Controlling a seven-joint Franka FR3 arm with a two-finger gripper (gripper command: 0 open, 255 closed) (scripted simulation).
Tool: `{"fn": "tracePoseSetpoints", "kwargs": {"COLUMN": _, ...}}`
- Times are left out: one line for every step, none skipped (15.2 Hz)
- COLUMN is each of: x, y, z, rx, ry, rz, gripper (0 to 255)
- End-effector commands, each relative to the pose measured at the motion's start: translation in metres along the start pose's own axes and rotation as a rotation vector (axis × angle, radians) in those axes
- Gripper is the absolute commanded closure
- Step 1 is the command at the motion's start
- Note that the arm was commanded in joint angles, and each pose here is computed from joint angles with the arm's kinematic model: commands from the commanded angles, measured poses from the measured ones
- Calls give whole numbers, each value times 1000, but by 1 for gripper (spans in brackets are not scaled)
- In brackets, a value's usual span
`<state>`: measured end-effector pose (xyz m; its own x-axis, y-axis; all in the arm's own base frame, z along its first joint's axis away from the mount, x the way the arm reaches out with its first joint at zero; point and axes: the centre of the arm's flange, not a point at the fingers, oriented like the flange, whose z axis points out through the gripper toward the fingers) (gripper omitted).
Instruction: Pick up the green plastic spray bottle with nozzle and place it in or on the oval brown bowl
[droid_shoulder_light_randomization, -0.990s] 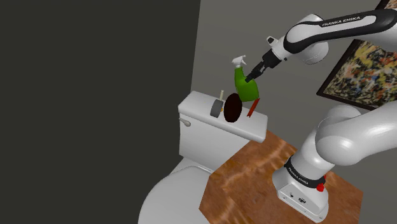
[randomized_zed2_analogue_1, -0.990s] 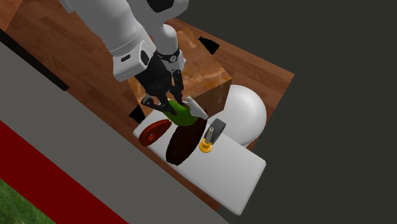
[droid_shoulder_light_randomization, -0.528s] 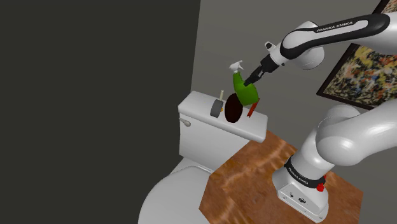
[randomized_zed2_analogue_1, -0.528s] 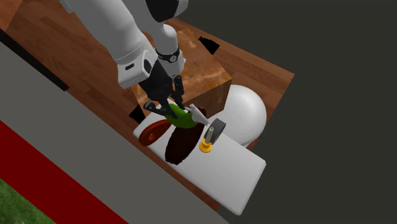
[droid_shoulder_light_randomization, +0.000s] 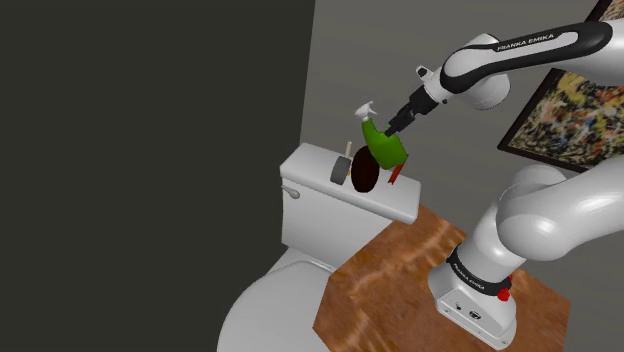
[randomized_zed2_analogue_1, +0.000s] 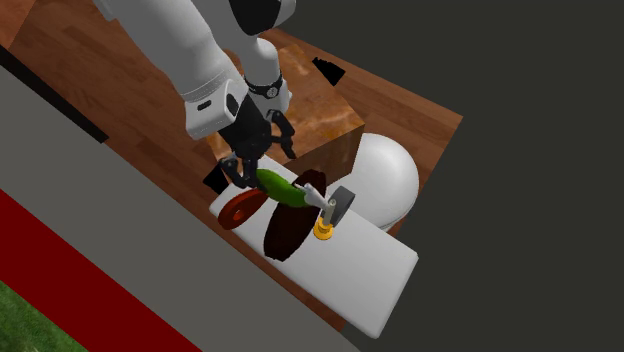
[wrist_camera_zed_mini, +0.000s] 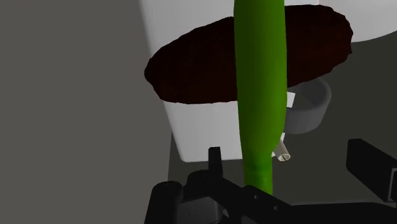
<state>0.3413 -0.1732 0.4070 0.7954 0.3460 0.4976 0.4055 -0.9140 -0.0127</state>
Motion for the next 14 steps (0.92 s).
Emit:
{"fn": "tracePoseSetpoints", "kwargs": {"x": 0, "y": 0, "z": 0, "rx": 0, "ry": 0, "rz": 0, "gripper": 0}}
{"fn": "tracePoseSetpoints", "kwargs": {"x": 0, "y": 0, "z": 0, "rx": 0, "ry": 0, "rz": 0, "gripper": 0}}
{"fn": "tracePoseSetpoints", "kwargs": {"x": 0, "y": 0, "z": -13, "rx": 0, "ry": 0, "rz": 0, "gripper": 0}}
{"fn": "tracePoseSetpoints", "kwargs": {"x": 0, "y": 0, "z": -26, "rx": 0, "ry": 0, "rz": 0, "gripper": 0}}
{"fn": "tracePoseSetpoints", "kwargs": {"x": 0, "y": 0, "z": -40, "rx": 0, "ry": 0, "rz": 0, "gripper": 0}}
{"fn": "tracePoseSetpoints", "kwargs": {"x": 0, "y": 0, "z": -50, "rx": 0, "ry": 0, "rz": 0, "gripper": 0}}
{"fn": "tracePoseSetpoints", "kwargs": {"x": 0, "y": 0, "z": -50, "rx": 0, "ry": 0, "rz": 0, "gripper": 0}}
{"fn": "tracePoseSetpoints", "kwargs": {"x": 0, "y": 0, "z": -50, "rx": 0, "ry": 0, "rz": 0, "gripper": 0}}
{"fn": "tracePoseSetpoints", "kwargs": {"x": 0, "y": 0, "z": -50, "rx": 0, "ry": 0, "rz": 0, "gripper": 0}}
{"fn": "tracePoseSetpoints", "kwargs": {"x": 0, "y": 0, "z": -50, "rx": 0, "ry": 0, "rz": 0, "gripper": 0}}
{"fn": "tracePoseSetpoints", "kwargs": {"x": 0, "y": 0, "z": -50, "rx": 0, "ry": 0, "rz": 0, "gripper": 0}}
{"fn": "tracePoseSetpoints", "kwargs": {"x": 0, "y": 0, "z": -50, "rx": 0, "ry": 0, "rz": 0, "gripper": 0}}
{"fn": "tracePoseSetpoints", "kwargs": {"x": 0, "y": 0, "z": -50, "rx": 0, "ry": 0, "rz": 0, "gripper": 0}}
{"fn": "tracePoseSetpoints", "kwargs": {"x": 0, "y": 0, "z": -50, "rx": 0, "ry": 0, "rz": 0, "gripper": 0}}
